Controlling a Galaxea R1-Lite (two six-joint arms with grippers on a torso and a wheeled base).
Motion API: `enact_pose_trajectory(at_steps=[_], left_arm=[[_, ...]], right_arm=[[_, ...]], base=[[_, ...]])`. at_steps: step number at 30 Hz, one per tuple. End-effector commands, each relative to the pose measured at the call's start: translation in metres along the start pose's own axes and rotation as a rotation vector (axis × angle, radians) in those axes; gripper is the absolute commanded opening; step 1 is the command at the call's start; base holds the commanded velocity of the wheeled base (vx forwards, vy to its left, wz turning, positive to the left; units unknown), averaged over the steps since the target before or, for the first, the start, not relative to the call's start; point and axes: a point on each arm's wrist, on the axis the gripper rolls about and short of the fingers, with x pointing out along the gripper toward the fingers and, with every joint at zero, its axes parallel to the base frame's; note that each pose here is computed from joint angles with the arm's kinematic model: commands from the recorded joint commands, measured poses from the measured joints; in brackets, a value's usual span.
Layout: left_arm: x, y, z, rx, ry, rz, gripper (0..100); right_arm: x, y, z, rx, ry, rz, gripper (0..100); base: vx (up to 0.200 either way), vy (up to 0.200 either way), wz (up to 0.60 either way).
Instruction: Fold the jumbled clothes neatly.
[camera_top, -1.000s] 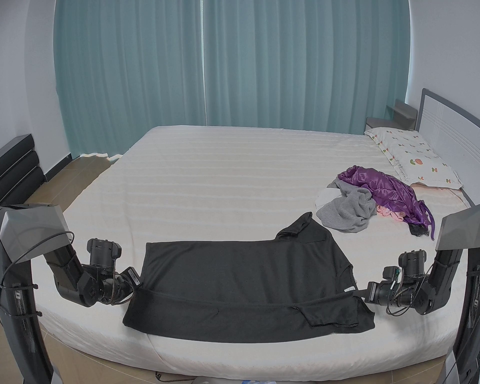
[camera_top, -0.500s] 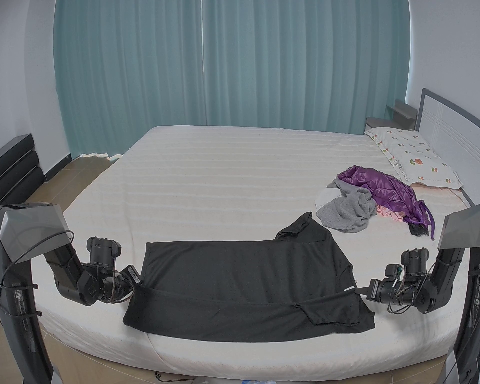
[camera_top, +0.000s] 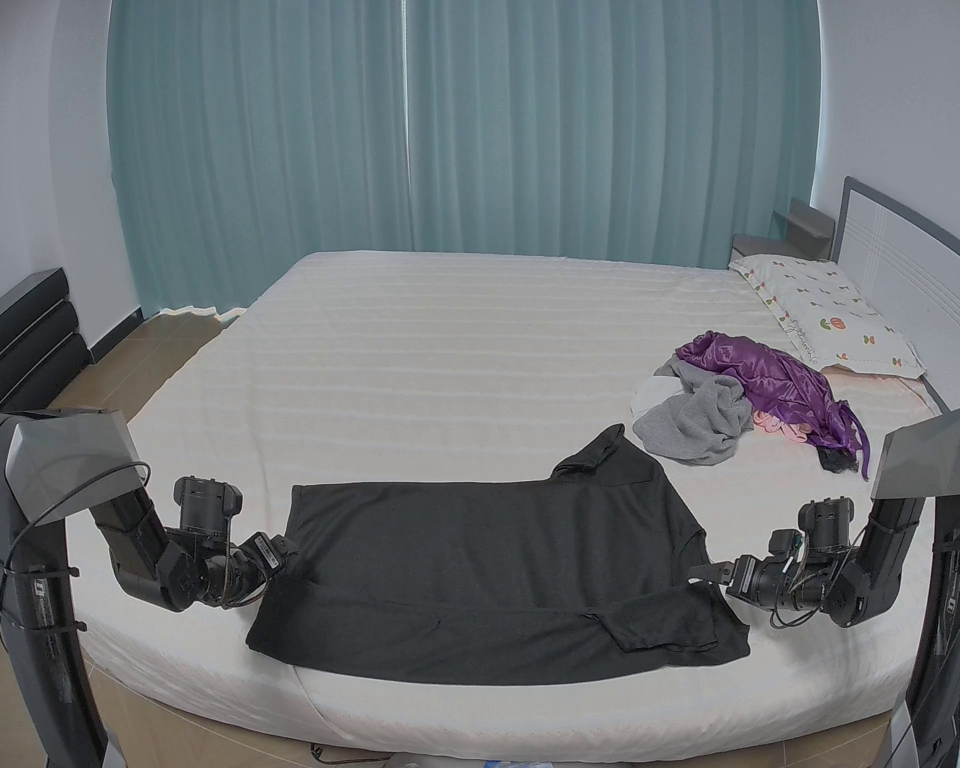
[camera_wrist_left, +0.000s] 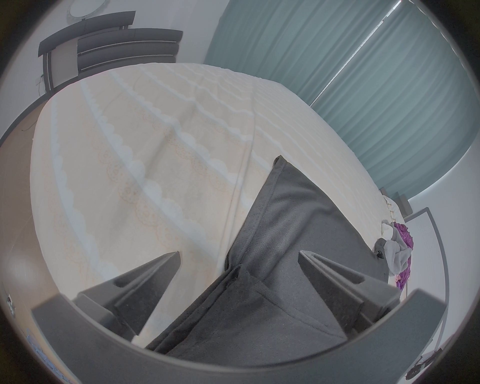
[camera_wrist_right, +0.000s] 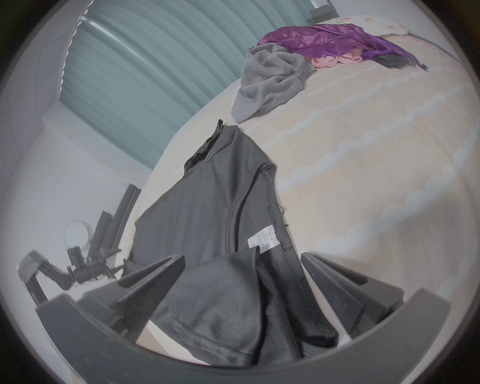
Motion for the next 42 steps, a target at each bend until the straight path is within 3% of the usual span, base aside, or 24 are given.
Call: enact_pose_trajectory(at_steps=[1, 8, 15, 17, 19, 27, 34, 42], left_arm=[[-0.002, 0.003, 0.006, -0.016, -0.014, -0.008, 100], [-0.018, 0.003, 0.028, -0.056, -0.062, -0.061, 100], [-0.029, -0.013, 0.053, -0.117, -0.109, -0.172, 100], [-0.028, -0.014, 0.055, -0.116, -0.112, -0.177, 100], [-0.019, -0.026, 0.072, -0.112, -0.156, -0.218, 100], [0.045, -0.051, 0.097, -0.052, -0.118, -0.285, 100], [0.095, -0.052, 0.092, 0.000, -0.091, -0.278, 100], [0.114, -0.049, 0.088, 0.056, -0.096, -0.273, 100]], right_arm=[[-0.004, 0.004, 0.007, 0.058, -0.047, 0.025, 100], [-0.004, 0.009, 0.016, 0.225, -0.110, 0.069, 100], [-0.001, 0.012, 0.024, 0.322, -0.133, 0.102, 100], [-0.001, 0.012, 0.024, 0.324, -0.134, 0.103, 100], [-0.001, 0.012, 0.024, 0.330, -0.134, 0.103, 100], [-0.001, 0.013, 0.023, 0.329, -0.129, 0.102, 100], [-0.001, 0.014, 0.021, 0.327, -0.124, 0.104, 100], [-0.001, 0.014, 0.021, 0.327, -0.121, 0.103, 100]], base=[[0.000, 0.000, 0.00], [0.000, 0.000, 0.00], [0.000, 0.000, 0.00], [0.000, 0.000, 0.00], [0.000, 0.000, 0.00], [0.000, 0.000, 0.00], [0.000, 0.000, 0.00], [0.000, 0.000, 0.00]])
